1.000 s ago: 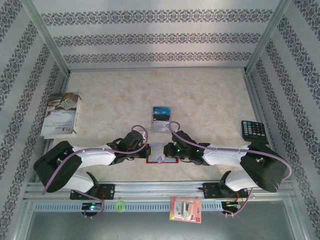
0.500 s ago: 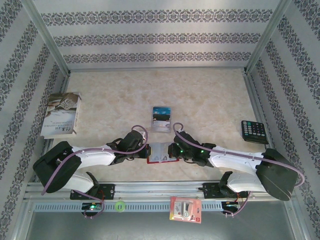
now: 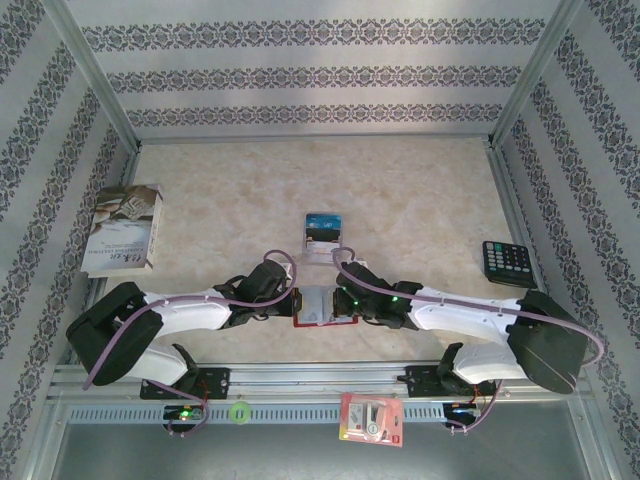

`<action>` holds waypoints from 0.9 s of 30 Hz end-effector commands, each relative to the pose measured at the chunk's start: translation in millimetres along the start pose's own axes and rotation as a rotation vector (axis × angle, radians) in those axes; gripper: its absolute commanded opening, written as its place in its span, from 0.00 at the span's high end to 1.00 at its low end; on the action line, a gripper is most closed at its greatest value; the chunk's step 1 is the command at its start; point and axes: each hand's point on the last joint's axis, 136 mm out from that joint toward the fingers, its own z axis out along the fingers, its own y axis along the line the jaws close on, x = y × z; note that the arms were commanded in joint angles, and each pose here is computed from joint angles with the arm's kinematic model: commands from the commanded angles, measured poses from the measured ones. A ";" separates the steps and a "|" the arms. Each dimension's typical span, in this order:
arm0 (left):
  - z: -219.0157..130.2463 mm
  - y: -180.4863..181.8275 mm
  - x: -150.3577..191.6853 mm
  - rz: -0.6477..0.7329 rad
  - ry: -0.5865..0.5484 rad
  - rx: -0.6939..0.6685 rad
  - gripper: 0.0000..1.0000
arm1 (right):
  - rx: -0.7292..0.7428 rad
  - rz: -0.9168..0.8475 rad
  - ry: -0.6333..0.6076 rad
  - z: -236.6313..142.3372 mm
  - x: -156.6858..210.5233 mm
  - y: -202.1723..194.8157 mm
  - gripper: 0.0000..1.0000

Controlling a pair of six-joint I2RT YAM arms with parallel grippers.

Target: Take the credit cards out of the card holder

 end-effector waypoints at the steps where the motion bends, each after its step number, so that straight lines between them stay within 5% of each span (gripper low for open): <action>1: 2.9 6.2 6.7 0.009 0.046 -0.026 0.97 | -0.030 -0.029 0.016 6.3 2.0 11.2 0.98; 9: 3.9 5.5 6.0 0.012 0.049 -0.024 0.97 | -0.032 -0.026 0.023 8.6 3.5 9.6 0.78; 15: 2.4 3.6 3.7 0.016 0.046 -0.020 0.97 | -0.021 -0.079 -0.015 -5.6 -8.3 6.2 1.00; 23: -15.3 -11.8 -11.5 0.058 0.021 0.011 0.78 | -0.124 -0.422 -0.095 -59.8 -42.5 38.2 1.00; 27: -30.8 -15.8 -21.5 0.061 -0.007 0.020 0.63 | -0.059 -0.631 -0.152 -73.2 -63.3 42.3 1.00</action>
